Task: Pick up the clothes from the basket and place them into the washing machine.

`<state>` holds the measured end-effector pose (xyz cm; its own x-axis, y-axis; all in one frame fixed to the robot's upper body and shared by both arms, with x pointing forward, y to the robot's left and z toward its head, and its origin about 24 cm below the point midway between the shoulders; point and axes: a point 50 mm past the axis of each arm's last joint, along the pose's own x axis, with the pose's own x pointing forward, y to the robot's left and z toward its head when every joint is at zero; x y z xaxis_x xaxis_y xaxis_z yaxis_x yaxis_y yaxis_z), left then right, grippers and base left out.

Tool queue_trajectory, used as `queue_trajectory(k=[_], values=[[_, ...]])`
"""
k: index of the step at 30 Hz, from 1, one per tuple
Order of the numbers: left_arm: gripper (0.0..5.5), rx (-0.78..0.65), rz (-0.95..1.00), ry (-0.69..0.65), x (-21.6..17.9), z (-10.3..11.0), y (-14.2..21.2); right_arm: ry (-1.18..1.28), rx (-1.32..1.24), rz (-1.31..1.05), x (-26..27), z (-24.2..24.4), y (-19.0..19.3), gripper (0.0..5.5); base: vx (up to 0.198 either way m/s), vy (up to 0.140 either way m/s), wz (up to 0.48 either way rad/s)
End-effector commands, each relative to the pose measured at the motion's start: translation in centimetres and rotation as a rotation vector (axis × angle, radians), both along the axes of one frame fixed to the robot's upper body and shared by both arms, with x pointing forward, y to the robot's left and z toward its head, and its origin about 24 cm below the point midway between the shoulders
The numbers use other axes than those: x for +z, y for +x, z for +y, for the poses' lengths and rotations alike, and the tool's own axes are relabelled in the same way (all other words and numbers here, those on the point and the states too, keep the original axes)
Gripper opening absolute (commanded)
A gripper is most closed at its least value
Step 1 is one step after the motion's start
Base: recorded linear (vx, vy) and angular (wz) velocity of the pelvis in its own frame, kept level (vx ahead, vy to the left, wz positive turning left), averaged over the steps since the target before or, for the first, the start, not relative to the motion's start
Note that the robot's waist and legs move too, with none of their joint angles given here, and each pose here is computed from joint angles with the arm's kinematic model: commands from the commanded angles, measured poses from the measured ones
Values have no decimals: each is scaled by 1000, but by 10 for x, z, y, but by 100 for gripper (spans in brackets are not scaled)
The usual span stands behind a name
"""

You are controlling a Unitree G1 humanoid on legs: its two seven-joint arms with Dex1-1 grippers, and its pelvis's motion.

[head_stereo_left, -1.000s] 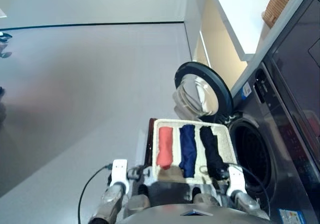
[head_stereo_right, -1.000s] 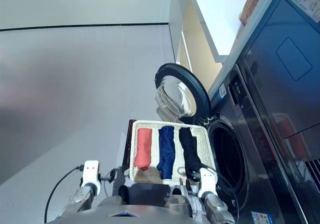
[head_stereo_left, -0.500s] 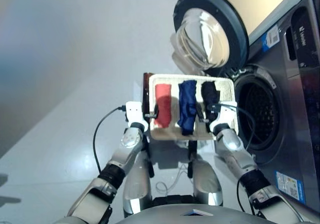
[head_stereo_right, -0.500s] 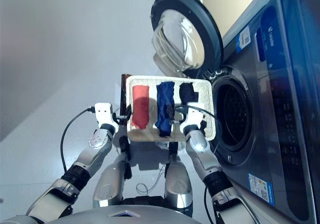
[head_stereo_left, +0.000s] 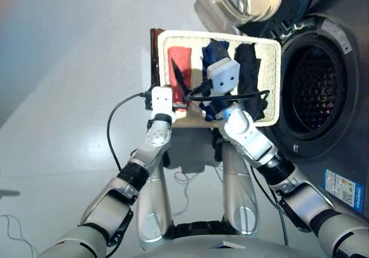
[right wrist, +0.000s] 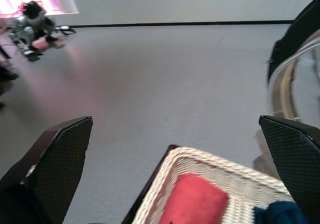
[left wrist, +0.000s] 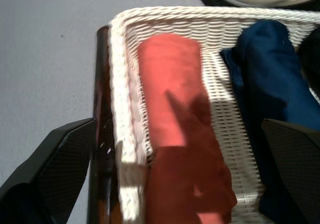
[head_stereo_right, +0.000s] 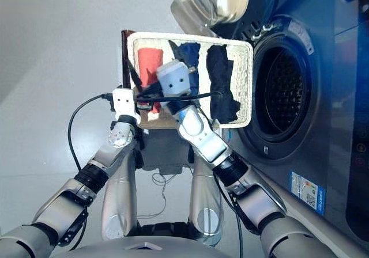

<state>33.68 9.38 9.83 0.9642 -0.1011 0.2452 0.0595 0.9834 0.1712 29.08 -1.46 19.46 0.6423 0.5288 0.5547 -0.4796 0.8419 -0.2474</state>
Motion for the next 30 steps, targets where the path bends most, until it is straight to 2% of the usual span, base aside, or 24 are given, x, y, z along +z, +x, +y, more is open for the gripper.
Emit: queue_trajectory(k=[1, 7, 16, 21, 23, 30], values=[[550, -86, -201, 31, 37, -24, -3, 150, 144, -199, 46, 15, -29, 550, 0, 0, 0], [550, -106, -212, 50, 43, -34, 2, 155, 201, -202, 52, 28, -33, 550, 0, 0, 0], [550, -28, -141, 34, 39, -24, 19, 155, 280, -216, 61, 50, -42, 550, 0, 0, 0], [550, 72, -80, -21, 36, -8, 30, 170, 307, -223, 64, 56, -48, 550, 0, 0, 0], [550, 155, -41, -97, 32, 7, 34, 181, 309, -223, 63, 54, -52, 550, 35, -7, -3], [550, 263, -46, -179, 39, 31, 40, 182, 304, -221, 59, 46, -54, 550, 24, 2, -13]])
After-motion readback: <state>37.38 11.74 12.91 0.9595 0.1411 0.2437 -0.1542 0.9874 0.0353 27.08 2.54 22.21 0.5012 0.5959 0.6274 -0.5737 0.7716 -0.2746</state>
